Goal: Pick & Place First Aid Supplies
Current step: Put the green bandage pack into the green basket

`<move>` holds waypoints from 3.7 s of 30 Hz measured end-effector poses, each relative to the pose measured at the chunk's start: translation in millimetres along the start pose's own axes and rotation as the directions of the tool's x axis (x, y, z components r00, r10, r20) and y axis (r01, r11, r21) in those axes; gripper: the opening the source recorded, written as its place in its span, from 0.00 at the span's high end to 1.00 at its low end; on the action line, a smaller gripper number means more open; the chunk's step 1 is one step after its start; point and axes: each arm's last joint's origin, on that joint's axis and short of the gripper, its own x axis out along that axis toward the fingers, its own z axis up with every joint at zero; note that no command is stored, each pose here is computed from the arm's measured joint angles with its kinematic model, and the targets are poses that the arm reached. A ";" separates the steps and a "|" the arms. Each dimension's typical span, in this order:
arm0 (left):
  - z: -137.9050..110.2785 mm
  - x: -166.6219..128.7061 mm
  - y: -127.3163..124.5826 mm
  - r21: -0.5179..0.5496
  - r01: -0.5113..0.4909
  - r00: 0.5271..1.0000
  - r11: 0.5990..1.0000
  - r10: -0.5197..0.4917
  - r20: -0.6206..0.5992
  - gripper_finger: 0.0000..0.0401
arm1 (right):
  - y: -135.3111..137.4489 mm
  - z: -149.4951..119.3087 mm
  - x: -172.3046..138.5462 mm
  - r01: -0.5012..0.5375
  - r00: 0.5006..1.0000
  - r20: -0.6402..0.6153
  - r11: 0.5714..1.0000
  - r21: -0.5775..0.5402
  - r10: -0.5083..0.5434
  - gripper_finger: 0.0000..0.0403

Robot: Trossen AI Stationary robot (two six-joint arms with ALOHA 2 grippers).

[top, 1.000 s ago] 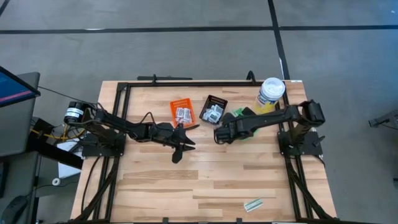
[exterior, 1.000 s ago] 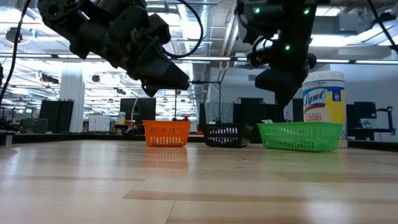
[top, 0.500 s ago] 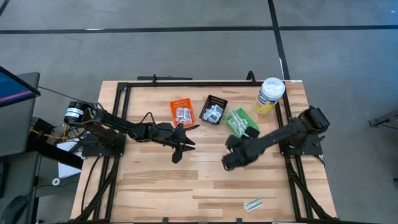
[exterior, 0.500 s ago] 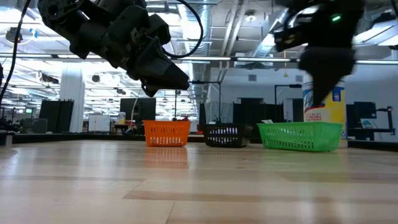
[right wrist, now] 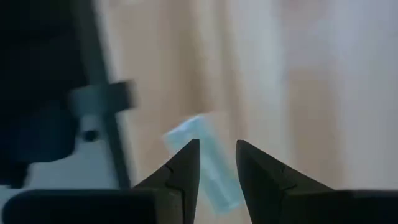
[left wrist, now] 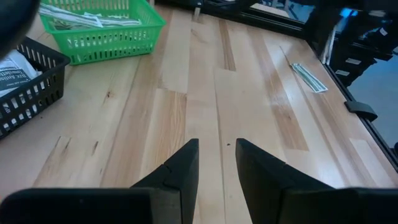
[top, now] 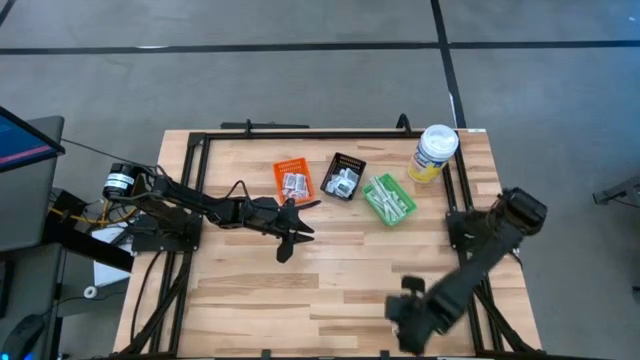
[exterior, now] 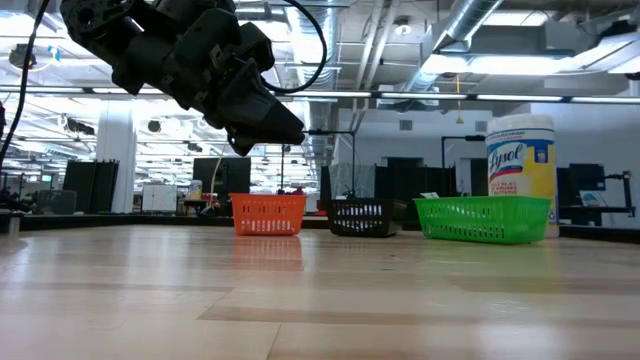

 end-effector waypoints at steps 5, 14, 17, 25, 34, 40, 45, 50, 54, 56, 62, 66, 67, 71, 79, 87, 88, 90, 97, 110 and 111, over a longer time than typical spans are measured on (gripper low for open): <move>0.1 0.0 0.0 0.000 0.000 1.000 1.000 0.000 0.001 0.74 | 16.4 -27.7 6.7 0.012 0.999 -0.054 0.980 0.198 -0.002 0.76; 1.7 0.0 -0.3 -0.033 0.004 1.000 0.999 -0.003 0.016 0.74 | 23.1 -51.3 36.6 0.175 0.968 -0.241 0.868 0.466 -0.066 0.76; 2.0 0.0 -0.4 -0.033 0.004 1.000 0.999 -0.004 0.020 0.74 | 23.4 -52.0 46.8 0.205 0.962 -0.260 0.848 0.489 -0.083 0.76; 2.9 0.0 -0.6 -0.033 0.007 1.000 0.999 -0.006 0.029 0.74 | 20.8 -46.1 51.5 0.225 0.956 -0.282 0.826 0.516 -0.084 0.76; 3.0 0.0 -0.6 -0.032 0.007 1.000 0.999 -0.006 0.030 0.74 | 13.4 -44.7 43.1 0.262 0.953 -0.269 0.816 0.515 -0.136 0.76; 3.0 0.0 -0.6 -0.032 0.007 1.000 0.999 -0.006 0.030 0.74 | 9.4 -43.4 48.7 0.272 0.957 -0.251 0.758 0.593 -0.147 0.76; 3.0 0.0 -0.6 -0.032 0.007 1.000 0.999 -0.006 0.030 0.74 | 6.0 -46.2 56.6 0.226 0.968 -0.227 0.762 0.607 -0.106 0.78; 3.0 0.0 -0.6 -0.032 0.007 1.000 0.999 -0.006 0.030 0.74 | 4.3 -45.6 57.6 0.237 0.965 -0.237 0.762 0.603 -0.112 0.89; 2.9 0.0 -0.6 -0.031 0.007 1.000 1.000 -0.006 0.030 0.74 | 2.3 -43.6 57.8 0.247 0.961 -0.249 0.762 0.598 -0.116 0.99; 3.0 0.0 -0.6 -0.029 0.007 1.000 1.000 -0.006 0.030 0.74 | 1.2 -41.8 57.5 0.247 0.961 -0.253 0.762 0.598 -0.113 0.98; 3.0 0.0 -0.6 -0.028 0.007 1.000 1.000 -0.006 0.030 0.74 | -8.6 -29.8 45.8 0.262 0.959 -0.234 0.824 0.503 -0.162 1.00; 2.9 0.0 -0.5 -0.029 0.006 1.000 1.000 -0.005 0.030 0.74 | -25.5 -16.3 23.2 0.305 0.951 -0.103 0.823 0.479 -0.292 0.99; 3.0 0.0 -0.5 -0.029 0.006 1.000 1.000 -0.005 0.030 0.74 | -31.7 -14.1 18.6 0.335 0.937 -0.082 0.812 0.478 -0.339 1.00; 2.9 0.0 -0.4 -0.028 0.006 1.000 1.000 -0.005 0.030 0.74 | -60.8 -0.2 -3.8 0.448 0.855 0.006 0.745 0.495 -0.518 0.99; 2.9 0.0 -0.4 -0.029 0.006 1.000 1.000 -0.005 0.030 0.74 | -128.3 40.6 -41.8 0.616 0.679 0.090 0.631 0.472 -0.729 0.99; 3.0 0.0 -0.4 -0.029 0.006 1.000 1.000 -0.005 0.030 0.74 | -205.8 69.7 -56.6 0.717 0.604 -0.068 0.504 0.482 -0.794 0.99; 3.0 0.0 -0.4 -0.028 0.006 1.000 1.000 -0.005 0.030 0.74 | -214.5 72.4 -57.1 0.719 0.601 -0.092 0.488 0.495 -0.794 0.99; 3.0 0.0 -0.4 -0.029 0.006 1.000 1.000 -0.005 0.030 0.74 | -228.7 78.6 -56.0 0.712 0.612 -0.122 0.477 0.515 -0.782 0.99; 3.0 0.0 -0.5 -0.028 0.006 1.000 1.000 -0.006 0.030 0.74 | -256.4 96.7 -44.1 0.652 0.719 -0.155 0.579 0.489 -0.678 0.99; 3.0 -0.1 -0.5 -0.029 0.006 1.000 1.000 -0.005 0.030 0.74 | -263.1 100.5 8.7 0.695 0.718 -0.387 0.631 0.346 -0.579 1.00; 3.0 -0.1 -0.5 -0.029 0.006 1.000 1.000 -0.005 0.030 0.74 | -259.3 98.9 13.0 0.706 0.704 -0.405 0.634 0.314 -0.583 1.00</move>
